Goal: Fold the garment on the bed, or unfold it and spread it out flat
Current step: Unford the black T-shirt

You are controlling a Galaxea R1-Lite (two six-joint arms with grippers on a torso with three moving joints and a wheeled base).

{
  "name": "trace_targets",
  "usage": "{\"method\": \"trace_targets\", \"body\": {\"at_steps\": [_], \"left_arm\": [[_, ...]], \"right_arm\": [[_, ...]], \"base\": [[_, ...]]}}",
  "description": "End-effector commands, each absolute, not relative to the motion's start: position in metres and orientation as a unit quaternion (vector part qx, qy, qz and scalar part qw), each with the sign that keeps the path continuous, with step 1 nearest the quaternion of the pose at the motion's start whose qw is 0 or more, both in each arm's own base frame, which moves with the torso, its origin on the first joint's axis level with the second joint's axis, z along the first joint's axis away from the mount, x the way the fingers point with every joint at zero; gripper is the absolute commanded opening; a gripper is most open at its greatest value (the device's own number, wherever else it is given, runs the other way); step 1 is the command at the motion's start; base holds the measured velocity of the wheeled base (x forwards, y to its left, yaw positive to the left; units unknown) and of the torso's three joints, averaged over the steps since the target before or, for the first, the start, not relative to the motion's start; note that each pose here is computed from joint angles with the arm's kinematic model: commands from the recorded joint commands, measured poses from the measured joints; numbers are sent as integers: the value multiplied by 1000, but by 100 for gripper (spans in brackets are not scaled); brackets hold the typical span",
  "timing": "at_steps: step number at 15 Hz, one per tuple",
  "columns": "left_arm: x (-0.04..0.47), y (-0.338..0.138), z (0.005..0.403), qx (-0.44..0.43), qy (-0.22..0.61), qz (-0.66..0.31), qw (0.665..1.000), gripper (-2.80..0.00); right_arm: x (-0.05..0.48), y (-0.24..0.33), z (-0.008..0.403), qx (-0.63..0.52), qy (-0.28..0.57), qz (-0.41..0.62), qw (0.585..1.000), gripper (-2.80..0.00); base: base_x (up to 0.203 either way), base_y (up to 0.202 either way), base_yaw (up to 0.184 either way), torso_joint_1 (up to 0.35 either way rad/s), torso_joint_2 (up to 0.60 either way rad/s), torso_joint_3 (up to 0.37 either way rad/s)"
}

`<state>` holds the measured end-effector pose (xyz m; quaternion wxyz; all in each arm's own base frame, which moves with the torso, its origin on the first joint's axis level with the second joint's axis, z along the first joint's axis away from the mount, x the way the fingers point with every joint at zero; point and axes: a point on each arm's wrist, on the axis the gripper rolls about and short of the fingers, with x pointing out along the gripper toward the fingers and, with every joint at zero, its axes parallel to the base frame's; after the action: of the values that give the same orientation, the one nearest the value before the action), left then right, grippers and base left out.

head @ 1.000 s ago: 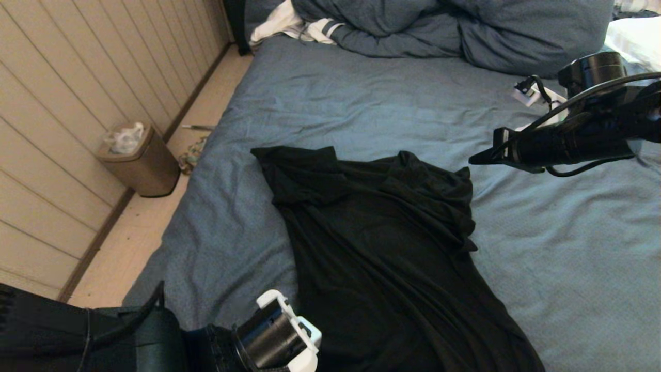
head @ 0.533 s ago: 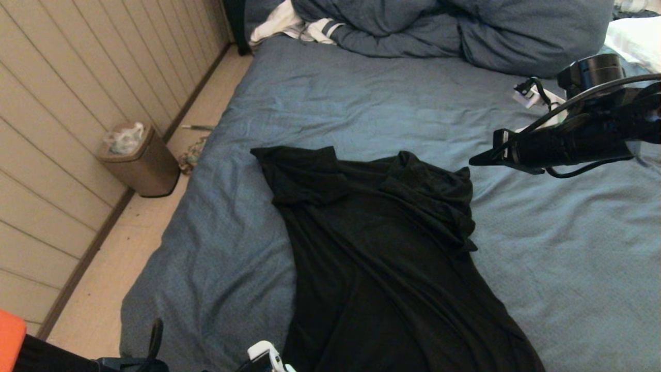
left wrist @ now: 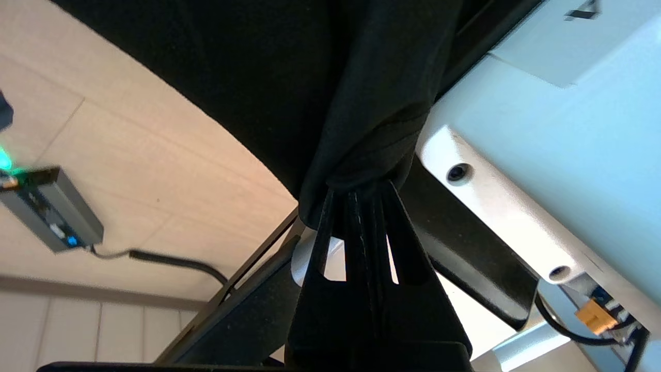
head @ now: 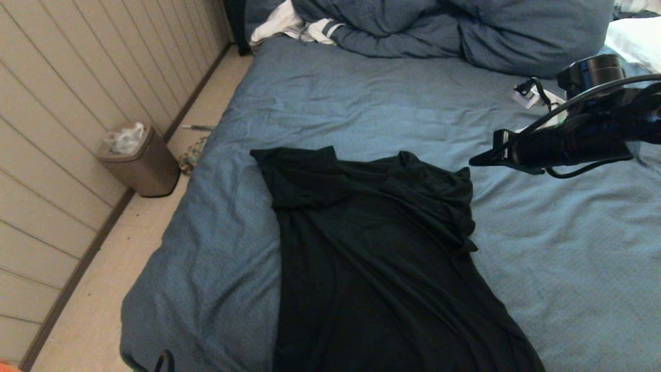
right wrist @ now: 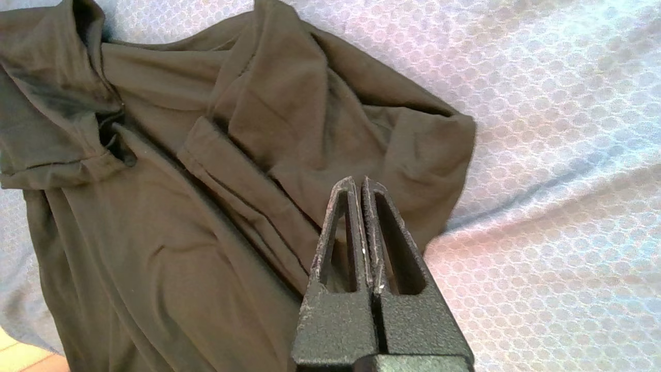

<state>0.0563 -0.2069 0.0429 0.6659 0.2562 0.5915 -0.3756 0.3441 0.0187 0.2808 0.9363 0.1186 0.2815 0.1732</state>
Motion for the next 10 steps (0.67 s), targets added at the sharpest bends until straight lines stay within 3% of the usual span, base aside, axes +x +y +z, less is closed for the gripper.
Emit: {"method": "trace_targets", "body": {"at_steps": [1, 7, 8, 10], "left_arm": [[49, -212, 36, 263, 596, -381, 656, -280], [49, -214, 36, 245, 595, -372, 669, -280], [49, -213, 39, 240, 592, -374, 673, 0], [49, -211, 50, 224, 577, -383, 686, 0]], "right_arm": [[344, 19, 280, 120, 284, 174, 935, -280], [344, 19, 281, 120, 282, 174, 936, -280], [344, 19, 281, 120, 282, 174, 936, -280], [344, 19, 281, 120, 282, 174, 936, -280]], "base": [[0, 0, 0, 0, 0, 0], [0, 0, 0, 0, 0, 0], [0, 0, 0, 0, 0, 0], [0, 0, 0, 0, 0, 0]]}}
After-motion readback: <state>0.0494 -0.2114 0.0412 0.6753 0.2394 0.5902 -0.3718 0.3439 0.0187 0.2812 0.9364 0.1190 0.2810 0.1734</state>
